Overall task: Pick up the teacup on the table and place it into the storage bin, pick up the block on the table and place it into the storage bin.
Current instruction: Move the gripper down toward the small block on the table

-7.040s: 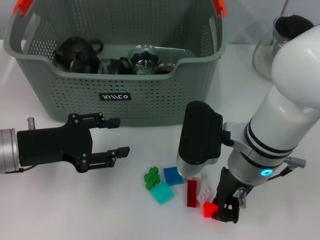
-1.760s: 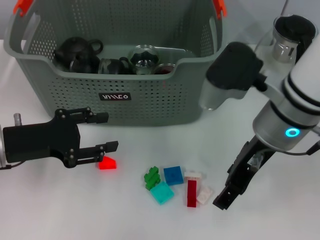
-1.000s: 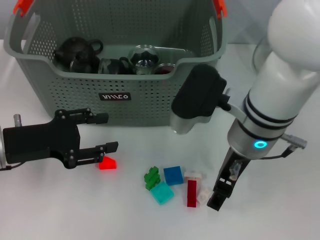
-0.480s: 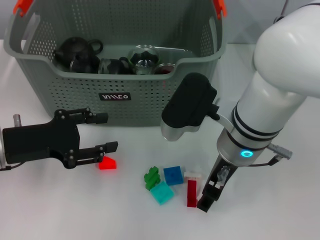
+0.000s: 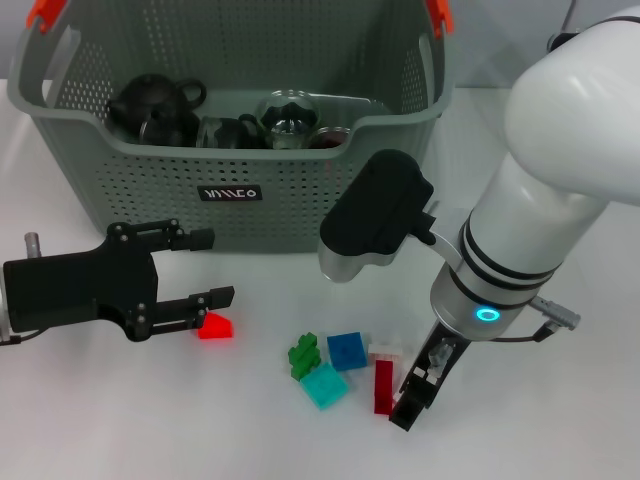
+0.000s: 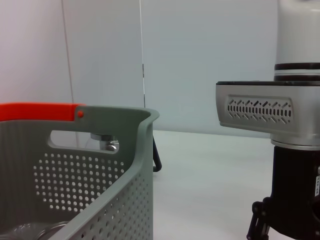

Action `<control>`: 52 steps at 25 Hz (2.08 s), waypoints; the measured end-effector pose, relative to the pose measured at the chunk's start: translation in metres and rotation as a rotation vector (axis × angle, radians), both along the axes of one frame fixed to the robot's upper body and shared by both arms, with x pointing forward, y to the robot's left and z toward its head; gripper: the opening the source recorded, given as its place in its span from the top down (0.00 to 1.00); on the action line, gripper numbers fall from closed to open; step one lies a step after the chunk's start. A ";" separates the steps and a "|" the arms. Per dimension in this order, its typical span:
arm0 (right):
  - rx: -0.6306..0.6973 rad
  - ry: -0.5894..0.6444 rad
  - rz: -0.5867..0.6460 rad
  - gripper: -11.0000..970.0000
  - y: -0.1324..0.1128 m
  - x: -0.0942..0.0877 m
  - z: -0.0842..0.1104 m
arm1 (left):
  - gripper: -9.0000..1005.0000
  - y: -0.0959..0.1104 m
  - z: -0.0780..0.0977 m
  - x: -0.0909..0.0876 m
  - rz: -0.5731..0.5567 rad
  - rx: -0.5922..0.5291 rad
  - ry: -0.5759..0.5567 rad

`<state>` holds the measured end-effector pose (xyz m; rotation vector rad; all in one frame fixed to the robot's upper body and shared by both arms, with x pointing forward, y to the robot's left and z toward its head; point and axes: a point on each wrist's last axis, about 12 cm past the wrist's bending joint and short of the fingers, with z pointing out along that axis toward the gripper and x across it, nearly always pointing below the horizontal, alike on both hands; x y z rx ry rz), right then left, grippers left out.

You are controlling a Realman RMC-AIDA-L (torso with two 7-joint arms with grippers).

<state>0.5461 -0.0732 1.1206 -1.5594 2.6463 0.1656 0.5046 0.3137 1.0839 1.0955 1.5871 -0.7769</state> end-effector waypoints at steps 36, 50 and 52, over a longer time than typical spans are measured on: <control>-0.044 -0.046 0.019 0.06 -0.006 0.000 -0.009 | 0.33 0.000 -0.003 -0.003 0.003 -0.005 0.000; -0.031 -0.050 0.025 0.06 -0.002 -0.002 -0.010 | 0.33 0.000 -0.003 -0.003 0.002 -0.007 -0.001; -0.032 -0.049 0.027 0.06 -0.002 -0.002 -0.010 | 0.33 0.000 -0.003 -0.003 0.002 -0.007 -0.001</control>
